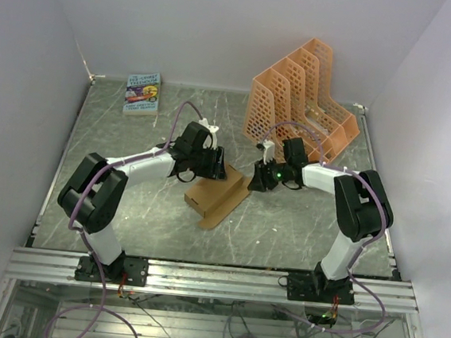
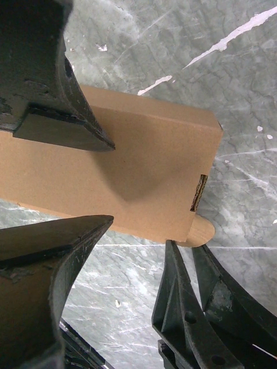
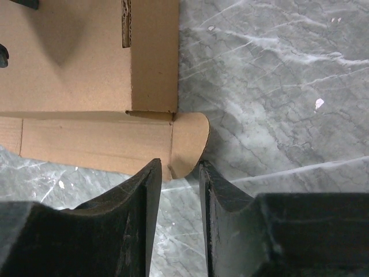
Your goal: Fold the paper box
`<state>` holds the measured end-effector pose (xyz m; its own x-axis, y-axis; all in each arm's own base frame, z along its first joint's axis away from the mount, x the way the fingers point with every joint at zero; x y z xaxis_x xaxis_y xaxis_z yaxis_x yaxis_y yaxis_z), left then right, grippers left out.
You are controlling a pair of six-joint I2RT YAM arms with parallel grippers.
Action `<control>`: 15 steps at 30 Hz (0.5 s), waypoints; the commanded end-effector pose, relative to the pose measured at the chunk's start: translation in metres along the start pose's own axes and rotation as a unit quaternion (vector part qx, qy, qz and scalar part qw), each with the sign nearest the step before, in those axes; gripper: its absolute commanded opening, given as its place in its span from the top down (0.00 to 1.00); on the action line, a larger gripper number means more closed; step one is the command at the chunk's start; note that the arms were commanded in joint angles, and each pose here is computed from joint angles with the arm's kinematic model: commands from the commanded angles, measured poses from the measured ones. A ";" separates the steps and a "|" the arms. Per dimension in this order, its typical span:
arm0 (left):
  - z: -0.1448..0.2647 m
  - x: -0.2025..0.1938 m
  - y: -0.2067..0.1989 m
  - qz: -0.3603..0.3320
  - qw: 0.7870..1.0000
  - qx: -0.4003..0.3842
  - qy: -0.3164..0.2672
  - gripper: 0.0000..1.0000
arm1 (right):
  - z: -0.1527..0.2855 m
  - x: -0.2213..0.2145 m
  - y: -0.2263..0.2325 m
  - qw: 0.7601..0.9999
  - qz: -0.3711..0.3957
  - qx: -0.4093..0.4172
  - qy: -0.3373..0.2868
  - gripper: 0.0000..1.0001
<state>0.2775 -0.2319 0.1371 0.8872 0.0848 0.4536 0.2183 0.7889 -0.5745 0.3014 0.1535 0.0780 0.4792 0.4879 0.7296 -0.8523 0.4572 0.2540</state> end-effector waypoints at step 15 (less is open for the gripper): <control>0.000 -0.004 0.007 -0.023 0.999 0.029 0.030 0.39 | -0.006 0.018 0.021 0.995 0.096 -0.027 -0.015 1.00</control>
<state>0.2781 -0.2311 0.1391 0.8846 0.0581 0.4628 0.2406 0.7932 -0.5595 0.2910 0.1637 0.0820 0.3768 0.5218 0.7654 -0.8964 0.4136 0.1594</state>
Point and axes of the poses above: each gripper's point midway between its finger pads, its own z axis back along the fingers, its own y axis along the line the jaws close on, x = y × z, the point moved 9 cm from there along z, back along the fingers, and after that the axes turned 12 degrees about z, right-handed, at the moved point
